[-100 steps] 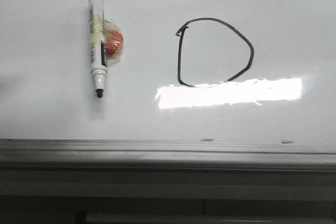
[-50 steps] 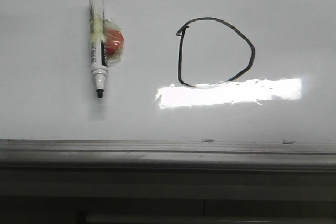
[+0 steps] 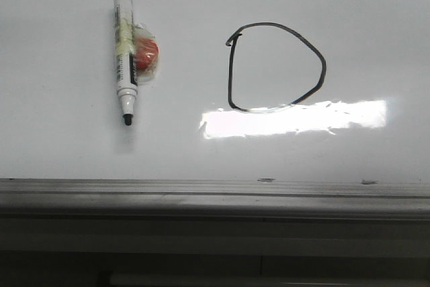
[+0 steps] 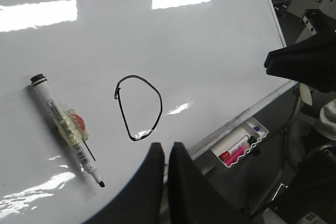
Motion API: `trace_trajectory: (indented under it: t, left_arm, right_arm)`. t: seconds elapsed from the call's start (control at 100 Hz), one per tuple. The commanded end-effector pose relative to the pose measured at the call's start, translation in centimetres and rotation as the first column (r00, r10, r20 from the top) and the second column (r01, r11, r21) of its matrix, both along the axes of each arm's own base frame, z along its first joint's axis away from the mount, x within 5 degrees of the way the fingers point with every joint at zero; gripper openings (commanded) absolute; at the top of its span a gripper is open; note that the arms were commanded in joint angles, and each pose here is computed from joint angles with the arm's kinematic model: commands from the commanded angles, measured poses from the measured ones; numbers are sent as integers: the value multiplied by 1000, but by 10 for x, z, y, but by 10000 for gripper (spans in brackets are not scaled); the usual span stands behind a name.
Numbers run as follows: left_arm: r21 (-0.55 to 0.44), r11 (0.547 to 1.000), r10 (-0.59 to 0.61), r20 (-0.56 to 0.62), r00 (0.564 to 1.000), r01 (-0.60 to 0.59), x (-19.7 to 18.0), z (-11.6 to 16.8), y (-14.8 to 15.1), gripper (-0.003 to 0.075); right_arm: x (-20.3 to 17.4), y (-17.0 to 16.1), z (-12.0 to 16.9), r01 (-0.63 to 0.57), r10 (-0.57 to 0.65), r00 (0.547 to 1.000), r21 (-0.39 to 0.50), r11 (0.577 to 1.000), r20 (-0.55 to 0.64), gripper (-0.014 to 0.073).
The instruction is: Write number 0 on whiteboard
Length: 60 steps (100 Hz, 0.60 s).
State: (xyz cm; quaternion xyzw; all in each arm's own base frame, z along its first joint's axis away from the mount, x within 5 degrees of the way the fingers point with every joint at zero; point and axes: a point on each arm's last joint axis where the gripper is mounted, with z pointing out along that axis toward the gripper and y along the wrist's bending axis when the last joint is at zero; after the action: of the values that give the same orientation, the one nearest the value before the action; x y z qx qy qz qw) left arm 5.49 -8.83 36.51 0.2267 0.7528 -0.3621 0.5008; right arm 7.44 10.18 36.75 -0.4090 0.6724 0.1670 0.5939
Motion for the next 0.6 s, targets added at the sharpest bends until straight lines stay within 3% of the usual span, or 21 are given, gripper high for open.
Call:
trace_trajectory:
  t: [0.0, 0.16, 0.27, 0.41, 0.59]
  left_arm:
    - [-40, 999, -26, 45, 999, 28, -1, 12, -1, -20]
    - [-40, 999, -24, 53, 998, 26, -1, 12, -1, -20]
    - [34, 998, 39, 174, 984, -46, 6, 12, 3, -20]
    - [72, 975, 174, 347, 922, -211, 19, 5, 17, -20]
    - [19, 952, 271, 411, 871, -305, 24, -8, 35, -20]
  right_arm:
    - [0, 0, 12, -16, 14, 998, 37, 999, 60, -47]
    - [0, 0, 12, -16, 14, 998, 37, 999, 60, -47]
    - [0, 0, 12, -16, 14, 998, 37, 999, 60, -47]
    - [0, 0, 12, -15, 13, 998, 36, 999, 61, -47]
    - [0, 0, 12, -14, 11, 998, 35, 999, 60, -47]
